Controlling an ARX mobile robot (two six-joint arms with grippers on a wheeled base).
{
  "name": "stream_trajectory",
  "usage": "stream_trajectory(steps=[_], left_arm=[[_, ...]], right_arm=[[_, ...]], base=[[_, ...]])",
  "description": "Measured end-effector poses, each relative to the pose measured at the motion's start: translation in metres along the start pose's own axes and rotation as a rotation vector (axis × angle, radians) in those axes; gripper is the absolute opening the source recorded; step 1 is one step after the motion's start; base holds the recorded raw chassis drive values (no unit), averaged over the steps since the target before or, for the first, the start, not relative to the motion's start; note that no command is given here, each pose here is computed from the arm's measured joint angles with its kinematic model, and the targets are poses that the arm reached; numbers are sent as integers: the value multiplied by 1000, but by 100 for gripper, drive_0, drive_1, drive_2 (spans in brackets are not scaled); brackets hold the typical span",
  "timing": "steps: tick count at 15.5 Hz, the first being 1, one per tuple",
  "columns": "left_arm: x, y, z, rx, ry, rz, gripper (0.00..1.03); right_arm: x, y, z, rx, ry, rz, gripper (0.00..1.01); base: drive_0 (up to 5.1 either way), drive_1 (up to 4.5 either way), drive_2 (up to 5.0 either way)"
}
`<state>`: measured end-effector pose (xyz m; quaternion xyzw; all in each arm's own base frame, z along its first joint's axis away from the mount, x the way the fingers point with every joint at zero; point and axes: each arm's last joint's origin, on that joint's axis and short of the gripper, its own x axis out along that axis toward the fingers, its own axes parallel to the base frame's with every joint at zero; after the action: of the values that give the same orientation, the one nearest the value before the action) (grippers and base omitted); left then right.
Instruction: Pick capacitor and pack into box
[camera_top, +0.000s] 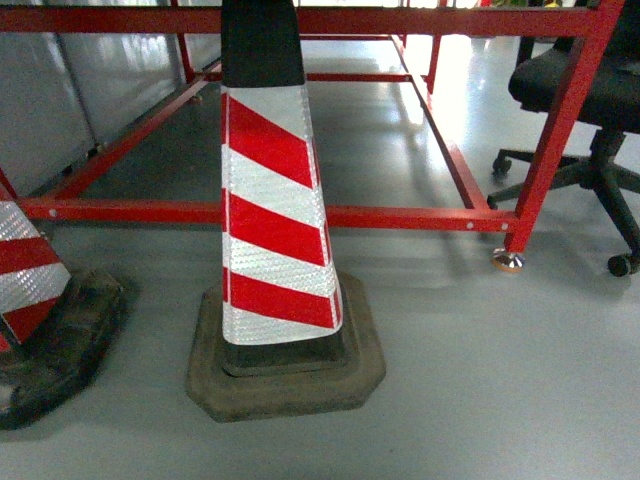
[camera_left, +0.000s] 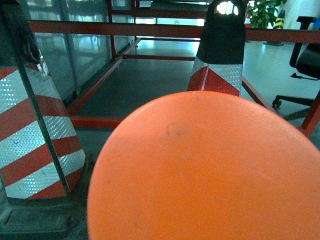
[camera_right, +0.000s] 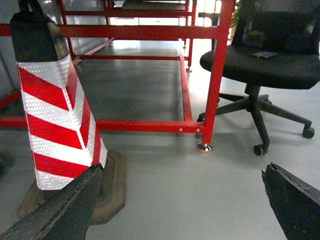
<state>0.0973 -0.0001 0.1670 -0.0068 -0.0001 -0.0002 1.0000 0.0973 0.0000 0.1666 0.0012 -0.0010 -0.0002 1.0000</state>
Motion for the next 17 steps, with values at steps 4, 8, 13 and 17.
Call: stream_trajectory(steps=[4, 8, 13, 17], left_arm=[[0, 0, 0, 0, 0, 0, 44], [0, 0, 0, 0, 0, 0, 44], [0, 0, 0, 3, 0, -1, 44], [0, 0, 0, 5, 0, -1, 44]], right_arm=[[0, 0, 0, 0, 0, 0, 98], [0, 0, 0, 0, 1, 0, 98], [0, 0, 0, 0, 0, 0, 98], [0, 0, 0, 1, 0, 0, 98]], base=[[0, 0, 0], [0, 0, 0], [0, 0, 0], [0, 0, 0]])
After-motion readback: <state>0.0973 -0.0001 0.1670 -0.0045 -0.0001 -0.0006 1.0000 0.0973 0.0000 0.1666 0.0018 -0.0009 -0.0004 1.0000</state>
